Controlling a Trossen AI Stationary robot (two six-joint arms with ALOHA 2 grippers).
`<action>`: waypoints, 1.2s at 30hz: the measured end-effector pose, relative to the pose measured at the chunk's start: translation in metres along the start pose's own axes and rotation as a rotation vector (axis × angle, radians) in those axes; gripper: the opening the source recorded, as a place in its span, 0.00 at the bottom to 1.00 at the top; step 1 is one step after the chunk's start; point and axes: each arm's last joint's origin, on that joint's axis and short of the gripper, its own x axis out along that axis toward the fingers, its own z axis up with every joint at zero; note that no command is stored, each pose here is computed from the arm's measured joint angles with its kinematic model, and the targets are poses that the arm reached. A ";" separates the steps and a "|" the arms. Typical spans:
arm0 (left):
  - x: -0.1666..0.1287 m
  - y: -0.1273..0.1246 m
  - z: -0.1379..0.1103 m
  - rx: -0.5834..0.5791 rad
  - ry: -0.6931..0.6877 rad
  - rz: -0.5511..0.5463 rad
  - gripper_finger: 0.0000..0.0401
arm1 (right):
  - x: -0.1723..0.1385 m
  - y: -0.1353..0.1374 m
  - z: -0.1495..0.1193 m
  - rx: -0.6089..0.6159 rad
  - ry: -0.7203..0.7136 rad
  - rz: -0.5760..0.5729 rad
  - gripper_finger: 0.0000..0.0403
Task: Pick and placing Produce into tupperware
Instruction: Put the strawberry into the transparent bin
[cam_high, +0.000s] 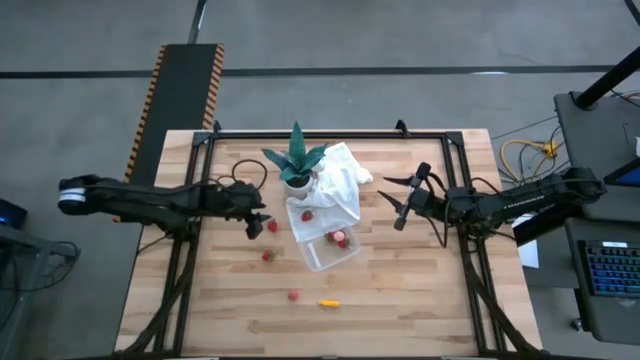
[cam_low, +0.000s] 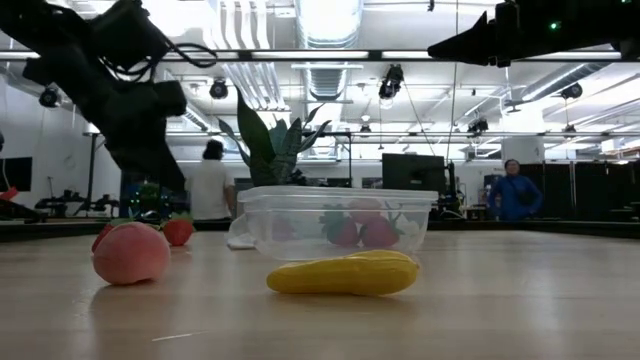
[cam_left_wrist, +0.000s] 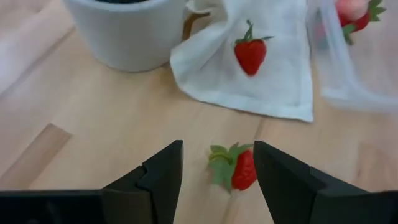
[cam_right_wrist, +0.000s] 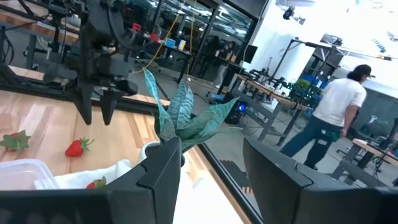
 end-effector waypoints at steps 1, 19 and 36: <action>0.002 0.000 0.000 -0.002 0.007 0.004 0.45 | 0.000 0.000 0.000 0.000 0.000 0.000 0.41; 0.025 0.000 -0.006 0.023 0.103 0.033 0.45 | 0.000 0.000 0.000 -0.003 0.000 0.000 0.40; 0.030 -0.003 -0.003 0.029 0.085 0.014 0.45 | 0.000 0.000 0.000 -0.015 0.000 0.000 0.39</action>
